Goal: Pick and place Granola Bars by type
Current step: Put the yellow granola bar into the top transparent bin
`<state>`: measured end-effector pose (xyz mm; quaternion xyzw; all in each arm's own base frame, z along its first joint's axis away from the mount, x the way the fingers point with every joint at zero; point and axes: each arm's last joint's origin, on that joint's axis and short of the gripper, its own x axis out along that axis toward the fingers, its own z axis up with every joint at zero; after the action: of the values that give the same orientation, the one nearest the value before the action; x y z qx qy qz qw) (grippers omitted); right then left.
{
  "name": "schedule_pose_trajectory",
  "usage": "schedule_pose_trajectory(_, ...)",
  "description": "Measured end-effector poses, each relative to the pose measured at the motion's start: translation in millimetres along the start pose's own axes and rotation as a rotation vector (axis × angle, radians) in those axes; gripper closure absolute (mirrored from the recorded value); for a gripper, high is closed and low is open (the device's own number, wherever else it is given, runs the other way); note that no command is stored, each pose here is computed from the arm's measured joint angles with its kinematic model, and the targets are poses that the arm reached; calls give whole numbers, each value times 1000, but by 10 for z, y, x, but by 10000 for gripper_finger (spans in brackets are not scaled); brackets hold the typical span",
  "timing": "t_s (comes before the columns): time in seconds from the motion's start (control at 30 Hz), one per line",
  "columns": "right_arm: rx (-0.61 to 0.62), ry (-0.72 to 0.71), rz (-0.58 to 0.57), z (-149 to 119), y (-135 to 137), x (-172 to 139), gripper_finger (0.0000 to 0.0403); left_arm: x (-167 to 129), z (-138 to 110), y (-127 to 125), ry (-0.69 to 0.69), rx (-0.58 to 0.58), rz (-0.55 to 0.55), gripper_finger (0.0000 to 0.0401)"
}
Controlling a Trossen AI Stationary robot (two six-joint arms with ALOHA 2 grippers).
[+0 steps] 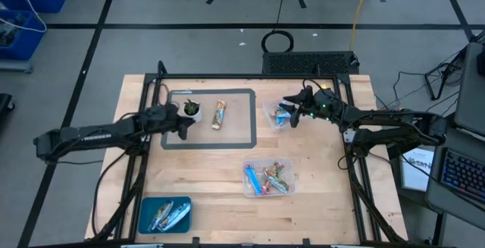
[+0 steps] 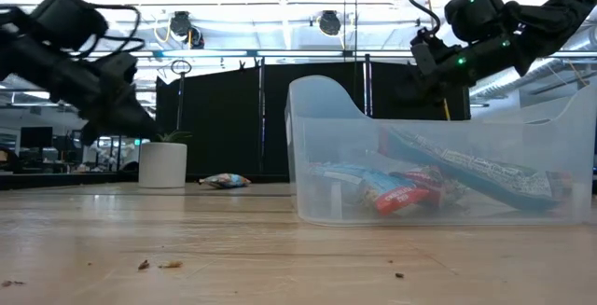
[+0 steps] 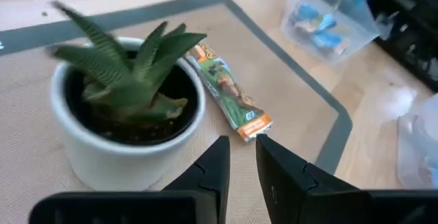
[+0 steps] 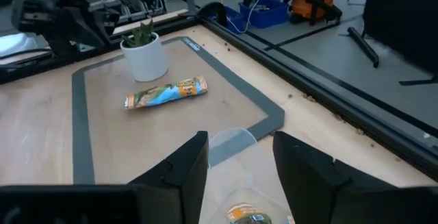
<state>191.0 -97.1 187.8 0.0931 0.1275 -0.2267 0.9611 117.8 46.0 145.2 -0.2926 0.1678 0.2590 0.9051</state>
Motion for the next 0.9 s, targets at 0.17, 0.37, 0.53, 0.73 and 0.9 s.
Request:
schedule_pose_trajectory(0.17,0,-15,2,15,2,0,247,152,241,-173,85,64,22,295)
schedule_pose_trajectory(0.37,-8,-15,2,14,2,0,247,454,594,-470,161,204,35,207)
schedule_pose_trajectory(0.53,-8,-14,2,14,2,0,247,709,800,-623,271,180,168,167)
schedule_pose_trajectory(0.73,-12,-9,1,9,1,0,247,991,890,-670,423,176,371,179)
schedule_pose_trajectory(0.9,-26,-5,0,5,1,0,247,1175,896,-688,453,189,408,202)
